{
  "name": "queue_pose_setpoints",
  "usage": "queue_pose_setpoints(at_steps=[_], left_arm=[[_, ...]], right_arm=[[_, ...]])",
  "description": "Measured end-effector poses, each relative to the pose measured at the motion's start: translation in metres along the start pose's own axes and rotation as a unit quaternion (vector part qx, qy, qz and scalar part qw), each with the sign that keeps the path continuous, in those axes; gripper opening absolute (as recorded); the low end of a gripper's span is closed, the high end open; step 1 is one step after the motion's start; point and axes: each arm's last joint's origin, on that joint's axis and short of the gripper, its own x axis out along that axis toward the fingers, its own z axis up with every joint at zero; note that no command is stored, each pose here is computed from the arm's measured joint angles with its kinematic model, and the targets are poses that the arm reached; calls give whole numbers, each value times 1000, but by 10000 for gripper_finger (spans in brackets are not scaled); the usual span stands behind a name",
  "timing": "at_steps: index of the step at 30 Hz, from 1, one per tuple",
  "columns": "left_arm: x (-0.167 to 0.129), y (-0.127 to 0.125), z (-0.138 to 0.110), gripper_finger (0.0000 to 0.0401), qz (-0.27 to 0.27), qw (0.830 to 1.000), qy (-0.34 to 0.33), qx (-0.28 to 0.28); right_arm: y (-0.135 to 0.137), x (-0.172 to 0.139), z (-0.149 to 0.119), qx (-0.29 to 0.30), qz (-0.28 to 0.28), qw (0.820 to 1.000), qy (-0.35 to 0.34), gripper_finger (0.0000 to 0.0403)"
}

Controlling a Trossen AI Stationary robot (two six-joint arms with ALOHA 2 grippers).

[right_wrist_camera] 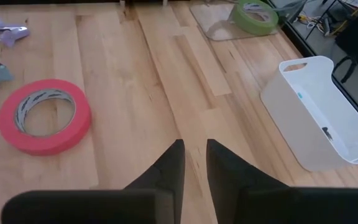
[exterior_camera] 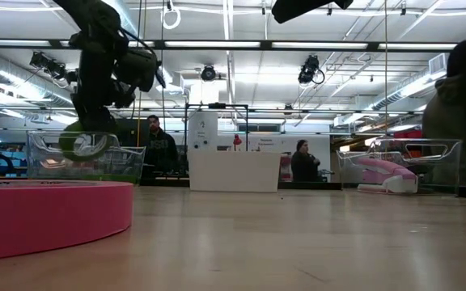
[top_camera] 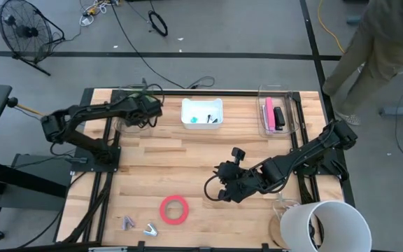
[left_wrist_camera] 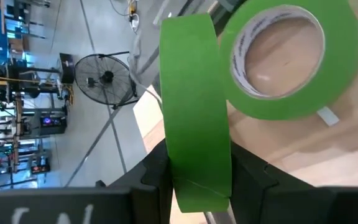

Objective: Pick and place Stapler, Stapler remover, tape
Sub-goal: Put the green tape into the left transparent bin

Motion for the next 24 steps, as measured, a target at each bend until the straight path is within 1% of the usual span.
queue_pose_setpoints(at_steps=[7,8,9,13,16,19,24], left_arm=[[11,-17,5,116,14,999,18,29],[12,-18,5,123,14,999,20,32],[12,-18,5,138,14,999,20,32],[12,-18,5,219,9,999,22,33],[12,-19,5,260,-4,999,28,34],[11,-19,5,279,-12,999,31,34],[3,-13,11,283,-52,997,48,37]], right_arm=[[0,0,0,0,0,1000,0,64],[0,0,0,0,0,1000,0,64],[0,0,0,0,0,1000,0,64],[0,0,0,0,0,1000,0,64],[0,0,0,0,0,1000,0,64],[0,0,0,0,0,1000,0,64],[0,0,0,0,0,1000,0,64]])
